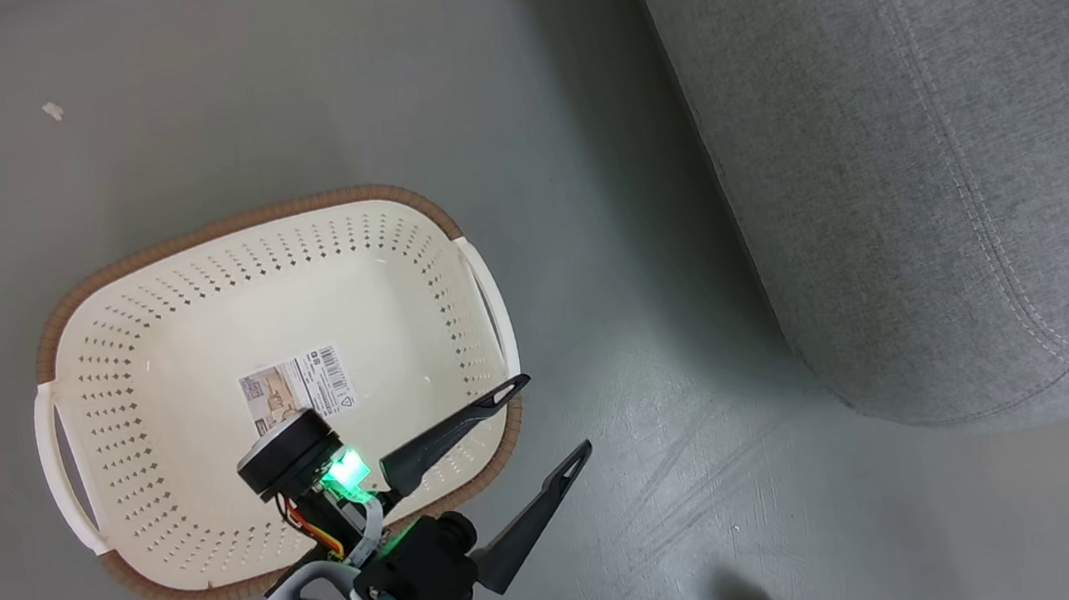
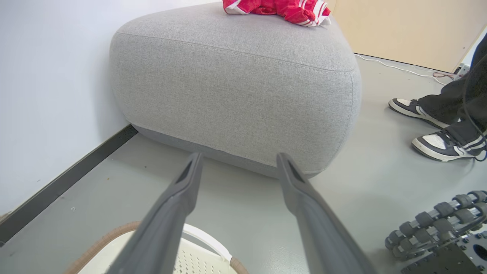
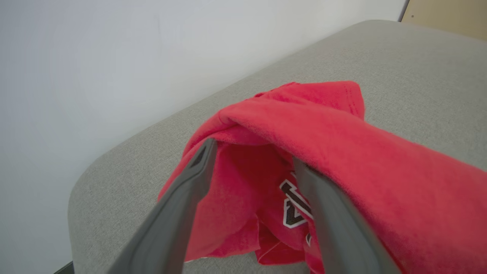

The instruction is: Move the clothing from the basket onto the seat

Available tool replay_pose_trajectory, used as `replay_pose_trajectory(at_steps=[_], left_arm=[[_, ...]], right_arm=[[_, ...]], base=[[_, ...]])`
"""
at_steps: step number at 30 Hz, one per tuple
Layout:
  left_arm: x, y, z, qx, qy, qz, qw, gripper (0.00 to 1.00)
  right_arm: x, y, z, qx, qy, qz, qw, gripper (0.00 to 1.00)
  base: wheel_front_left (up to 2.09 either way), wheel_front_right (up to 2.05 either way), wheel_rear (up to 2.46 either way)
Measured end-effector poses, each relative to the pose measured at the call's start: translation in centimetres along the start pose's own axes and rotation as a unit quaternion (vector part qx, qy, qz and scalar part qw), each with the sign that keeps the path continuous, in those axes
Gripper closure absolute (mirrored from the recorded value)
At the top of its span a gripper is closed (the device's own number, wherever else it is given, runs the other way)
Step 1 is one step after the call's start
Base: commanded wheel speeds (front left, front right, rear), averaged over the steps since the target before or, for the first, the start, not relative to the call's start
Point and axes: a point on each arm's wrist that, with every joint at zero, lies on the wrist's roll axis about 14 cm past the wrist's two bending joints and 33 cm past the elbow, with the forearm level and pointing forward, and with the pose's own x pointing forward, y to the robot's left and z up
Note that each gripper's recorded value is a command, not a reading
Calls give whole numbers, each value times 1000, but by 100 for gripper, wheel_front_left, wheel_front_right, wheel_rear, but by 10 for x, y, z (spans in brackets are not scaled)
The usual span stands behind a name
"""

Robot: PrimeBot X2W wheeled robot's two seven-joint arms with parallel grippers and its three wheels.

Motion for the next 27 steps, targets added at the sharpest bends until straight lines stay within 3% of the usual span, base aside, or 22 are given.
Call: replay_pose_trajectory(at_steps=[13, 18, 27], left_arm=[[13, 1, 41, 22, -40, 11, 999, 0], [15, -5, 60, 23, -54, 14, 998, 0], [13, -17, 81, 30, -65, 20, 997, 0]], right_arm=[[-18, -8, 14, -5, -7, 6, 1000, 0], [-29, 7, 22, -26, -11, 36, 999, 0], [-45, 22, 56, 6, -48, 59, 997, 0]], base=[[0, 0, 0], [0, 0, 0], [0, 0, 0]])
